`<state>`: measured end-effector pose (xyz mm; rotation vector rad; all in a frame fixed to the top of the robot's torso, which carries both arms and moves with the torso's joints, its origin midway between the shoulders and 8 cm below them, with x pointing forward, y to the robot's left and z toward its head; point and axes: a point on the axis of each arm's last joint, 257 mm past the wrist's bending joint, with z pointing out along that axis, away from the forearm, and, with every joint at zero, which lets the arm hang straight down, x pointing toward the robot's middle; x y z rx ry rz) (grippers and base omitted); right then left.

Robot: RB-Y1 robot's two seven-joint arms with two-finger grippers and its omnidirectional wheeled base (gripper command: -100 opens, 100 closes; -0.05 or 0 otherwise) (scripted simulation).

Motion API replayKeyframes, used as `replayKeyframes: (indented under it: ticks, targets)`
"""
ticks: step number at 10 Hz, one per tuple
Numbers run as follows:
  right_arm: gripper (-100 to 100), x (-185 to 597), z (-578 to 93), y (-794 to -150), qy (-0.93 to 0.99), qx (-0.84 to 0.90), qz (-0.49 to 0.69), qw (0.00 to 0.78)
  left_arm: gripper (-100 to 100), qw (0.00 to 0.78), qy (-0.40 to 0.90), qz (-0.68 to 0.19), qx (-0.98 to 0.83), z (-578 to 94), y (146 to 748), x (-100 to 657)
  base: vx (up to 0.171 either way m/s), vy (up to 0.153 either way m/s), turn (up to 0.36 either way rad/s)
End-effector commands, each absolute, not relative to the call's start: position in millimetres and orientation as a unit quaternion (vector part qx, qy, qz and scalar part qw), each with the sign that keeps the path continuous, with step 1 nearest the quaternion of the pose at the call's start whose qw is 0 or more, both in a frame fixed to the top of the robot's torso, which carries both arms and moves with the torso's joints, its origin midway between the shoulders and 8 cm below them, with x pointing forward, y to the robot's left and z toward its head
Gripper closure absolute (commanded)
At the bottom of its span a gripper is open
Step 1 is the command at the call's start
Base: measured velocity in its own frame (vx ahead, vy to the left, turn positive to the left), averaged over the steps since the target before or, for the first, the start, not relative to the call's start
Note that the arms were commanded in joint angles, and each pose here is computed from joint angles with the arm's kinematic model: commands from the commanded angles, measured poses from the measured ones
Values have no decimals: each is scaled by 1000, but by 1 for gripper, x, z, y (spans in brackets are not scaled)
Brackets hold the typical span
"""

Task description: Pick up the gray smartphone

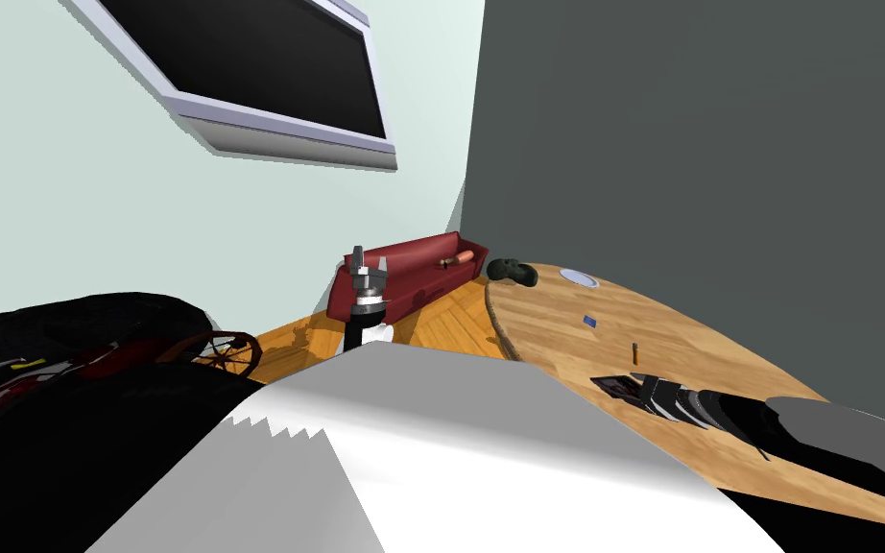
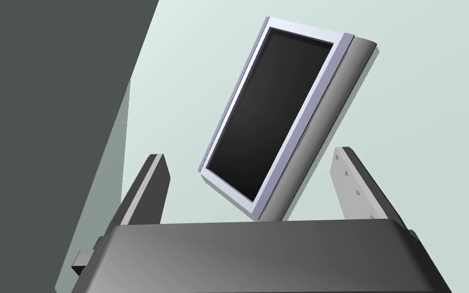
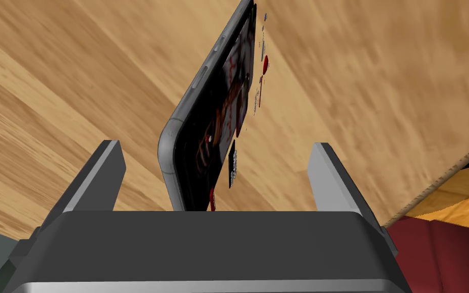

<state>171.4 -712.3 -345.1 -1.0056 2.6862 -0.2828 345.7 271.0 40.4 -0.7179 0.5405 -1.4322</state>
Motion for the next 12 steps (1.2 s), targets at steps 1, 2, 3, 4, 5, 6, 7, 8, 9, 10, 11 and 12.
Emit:
replayKeyframes:
  ticks: [1, 2, 3, 4, 5, 6, 7, 8, 9, 10, 11, 12]
  targets:
    - [-100, 166, -350, -715, 925, -345, -97, 129, 0, 663, 239, -634, -318, 40, 271, 346, 31, -3, 31]
    - [-100, 163, -353, -716, 925, -343, -97, 129, 0, 663, 239, -634, -318, 40, 271, 346, 24, -3, 28]
    - [-100, 159, -356, -716, 926, -342, -96, 129, 0, 663, 239, -634, -318, 40, 271, 346, 22, -3, 21]
    - [-100, 156, -359, -717, 926, -341, -95, 129, 0, 663, 239, -634, -318, 40, 271, 346, 23, -1, 23]
    - [-100, 153, -363, -717, 927, -340, -95, 128, 0, 663, 239, -634, -318, 40, 271, 346, 26, -2, 26]
    - [-100, 155, -360, -717, 927, -340, -96, 129, 0, 663, 239, -634, -318, 40, 271, 346, 12, -2, 4]
    - [100, 154, -360, -717, 927, -340, -95, 128, 0, 663, 239, -634, -318, 40, 271, 346, 0, 0, 0]
    - [100, 154, -360, -717, 927, -340, -95, 128, 0, 663, 239, -634, -318, 40, 271, 346, 0, 0, 0]
    - [100, 154, -360, -718, 927, -340, -95, 128, 0, 663, 239, -634, -318, 40, 271, 346, 0, 0, 0]
    - [100, 154, -360, -717, 927, -341, -95, 128, 0, 663, 239, -634, -318, 40, 271, 346, 0, 0, 0]
    - [100, 153, -360, -717, 927, -341, -94, 128, 0, 663, 239, -634, -318, 40, 271, 346, 0, 0, 0]
    - [0, 153, -360, -717, 927, -341, -94, 127, 0, 663, 239, -634, -318, 40, 271, 346, 0, 0, 0]
